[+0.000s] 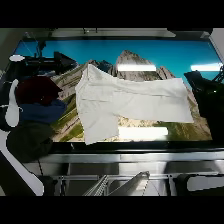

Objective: Fold the shirts.

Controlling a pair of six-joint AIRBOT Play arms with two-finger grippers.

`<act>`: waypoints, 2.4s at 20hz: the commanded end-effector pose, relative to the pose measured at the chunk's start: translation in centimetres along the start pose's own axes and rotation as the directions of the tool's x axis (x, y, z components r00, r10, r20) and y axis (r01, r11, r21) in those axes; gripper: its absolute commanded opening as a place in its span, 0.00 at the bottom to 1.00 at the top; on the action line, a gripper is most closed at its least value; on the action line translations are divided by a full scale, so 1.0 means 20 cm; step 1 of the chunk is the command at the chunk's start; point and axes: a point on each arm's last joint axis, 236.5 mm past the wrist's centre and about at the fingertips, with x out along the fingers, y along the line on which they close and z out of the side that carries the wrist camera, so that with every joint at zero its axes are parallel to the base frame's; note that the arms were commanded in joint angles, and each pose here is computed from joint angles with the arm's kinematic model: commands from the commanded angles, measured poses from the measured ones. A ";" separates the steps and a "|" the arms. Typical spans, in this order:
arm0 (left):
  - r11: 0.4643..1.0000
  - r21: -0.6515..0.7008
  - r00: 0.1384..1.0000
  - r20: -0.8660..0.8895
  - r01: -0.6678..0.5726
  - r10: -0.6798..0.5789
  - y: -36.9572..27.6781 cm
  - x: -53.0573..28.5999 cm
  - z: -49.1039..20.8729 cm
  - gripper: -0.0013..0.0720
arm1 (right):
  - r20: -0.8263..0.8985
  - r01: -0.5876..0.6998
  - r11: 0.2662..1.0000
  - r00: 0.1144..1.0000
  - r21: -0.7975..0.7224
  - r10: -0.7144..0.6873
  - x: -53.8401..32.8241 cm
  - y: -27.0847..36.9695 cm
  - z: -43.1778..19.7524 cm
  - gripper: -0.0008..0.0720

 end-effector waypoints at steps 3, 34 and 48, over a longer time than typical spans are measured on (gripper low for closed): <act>0.958 -0.165 0.928 -0.331 -0.233 0.169 0.25 -0.18 -0.52 0.49 | -0.141 -0.116 0.993 0.984 -0.018 0.112 -0.25 0.09 -0.02 0.79; 0.878 -0.219 0.793 -0.558 -0.426 0.246 0.47 -0.02 -1.22 0.06 | -0.664 0.240 0.965 0.739 0.105 -0.111 -0.73 -0.61 -0.70 0.64; 0.880 -0.213 0.790 -0.562 -0.425 0.246 0.47 0.00 -1.23 0.06 | -0.759 0.149 0.980 0.651 0.129 0.001 -0.61 -0.44 -0.90 0.24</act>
